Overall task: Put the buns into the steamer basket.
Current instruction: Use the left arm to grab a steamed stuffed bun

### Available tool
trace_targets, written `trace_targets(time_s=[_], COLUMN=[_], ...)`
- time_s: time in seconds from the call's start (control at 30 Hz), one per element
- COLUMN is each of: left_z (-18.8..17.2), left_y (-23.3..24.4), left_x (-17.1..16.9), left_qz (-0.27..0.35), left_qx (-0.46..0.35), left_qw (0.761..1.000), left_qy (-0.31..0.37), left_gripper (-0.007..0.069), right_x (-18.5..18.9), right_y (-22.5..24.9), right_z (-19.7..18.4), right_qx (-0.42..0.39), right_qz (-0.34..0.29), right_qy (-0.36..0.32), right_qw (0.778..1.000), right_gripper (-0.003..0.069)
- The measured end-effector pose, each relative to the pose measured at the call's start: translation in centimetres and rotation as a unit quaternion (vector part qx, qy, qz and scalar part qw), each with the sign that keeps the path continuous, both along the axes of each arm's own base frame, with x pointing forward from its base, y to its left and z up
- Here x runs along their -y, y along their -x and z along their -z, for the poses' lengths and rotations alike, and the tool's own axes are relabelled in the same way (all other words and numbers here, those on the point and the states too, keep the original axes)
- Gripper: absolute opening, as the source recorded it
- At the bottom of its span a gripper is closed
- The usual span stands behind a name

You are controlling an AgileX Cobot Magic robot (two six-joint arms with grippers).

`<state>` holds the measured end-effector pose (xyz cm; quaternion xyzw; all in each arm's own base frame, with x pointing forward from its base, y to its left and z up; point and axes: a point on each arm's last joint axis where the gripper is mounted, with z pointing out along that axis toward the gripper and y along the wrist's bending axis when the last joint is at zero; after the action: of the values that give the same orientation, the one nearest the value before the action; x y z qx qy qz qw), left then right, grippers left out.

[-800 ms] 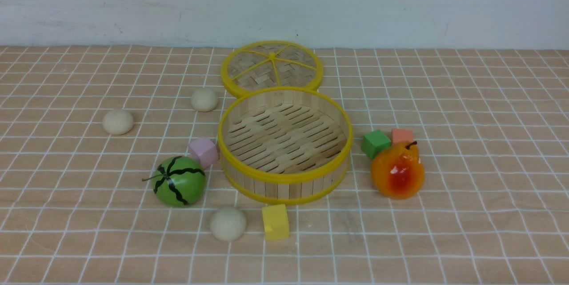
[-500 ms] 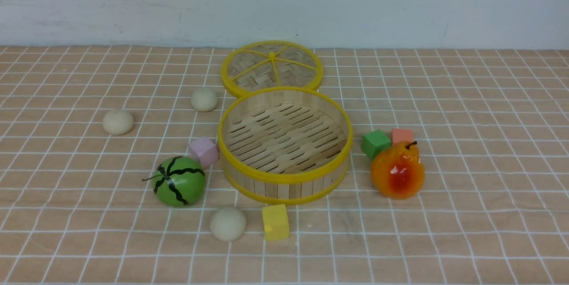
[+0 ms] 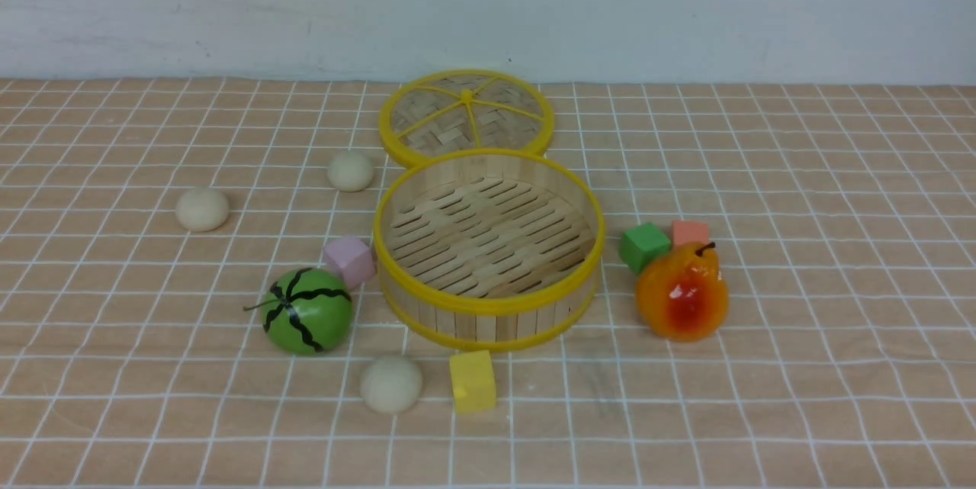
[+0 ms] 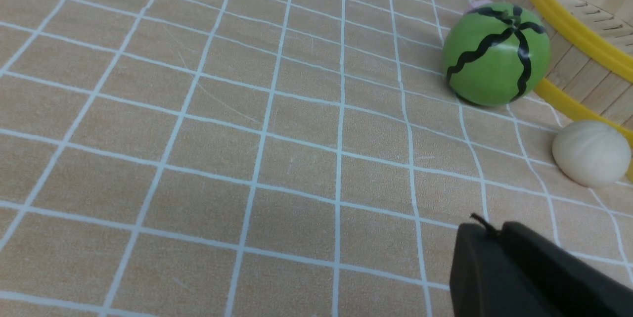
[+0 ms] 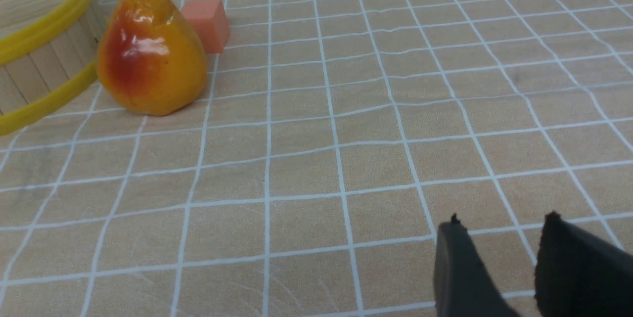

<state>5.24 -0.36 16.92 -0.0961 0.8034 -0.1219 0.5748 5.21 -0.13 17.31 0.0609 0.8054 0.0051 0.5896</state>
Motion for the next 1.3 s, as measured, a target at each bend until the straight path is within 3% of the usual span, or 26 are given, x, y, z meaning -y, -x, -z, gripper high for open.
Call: trace_targets(time_s=[0.23, 0.43, 0.5, 0.63, 0.83, 1.03, 1.17, 1.3], left_z=[-0.1, -1.4, -1.9, -3.0, -4.9, -12.3, -17.0, -18.6], left_y=[0.0, -0.3, -0.4, -0.4, -0.2, 1.4, 1.0, -0.6], left_x=[0.0, 0.2, 0.3, 0.4, 0.1, 0.1, 0.3, 0.6], left_qz=[0.000, 0.007, 0.007, -0.004, -0.006, 0.015, 0.014, 0.008], left_qx=[0.004, 0.078, 0.104, 0.146, 0.229, 0.286, 0.234, 0.143], left_qw=[1.000, 0.997, 0.994, 0.974, 0.950, 0.943, 0.960, 0.979], left_qy=[-0.006, 0.011, 0.044, 0.173, 0.214, 0.171, 0.155, 0.142], left_gripper=[0.0038, 0.0041, 0.0044, 0.0048, 0.0054, 0.0061, 0.0064, 0.0065], right_x=[0.0, 0.0, 0.0, 0.0, 0.0, 0.0, 0.0, 0.0], right_y=[0.0, 0.0, 0.0, 0.0, 0.0, 0.0, 0.0, 0.0], right_z=[0.0, 0.0, 0.0, 0.0, 0.0, 0.0, 0.0, 0.0], right_qx=[0.000, 0.000, 0.000, 0.000, 0.000, 0.000, 0.000, 0.000], right_qz=[0.000, 0.000, 0.000, 0.000, -0.001, -0.001, -0.001, -0.001], right_qy=[0.000, 0.000, 0.000, 0.002, 0.002, 0.002, 0.002, 0.002], right_qw=[1.000, 1.000, 1.000, 1.000, 1.000, 1.000, 1.000, 1.000], right_gripper=[0.0241, 0.0241, 0.0241, 0.0241, 0.0241, 0.0241, 0.0241, 0.0241])
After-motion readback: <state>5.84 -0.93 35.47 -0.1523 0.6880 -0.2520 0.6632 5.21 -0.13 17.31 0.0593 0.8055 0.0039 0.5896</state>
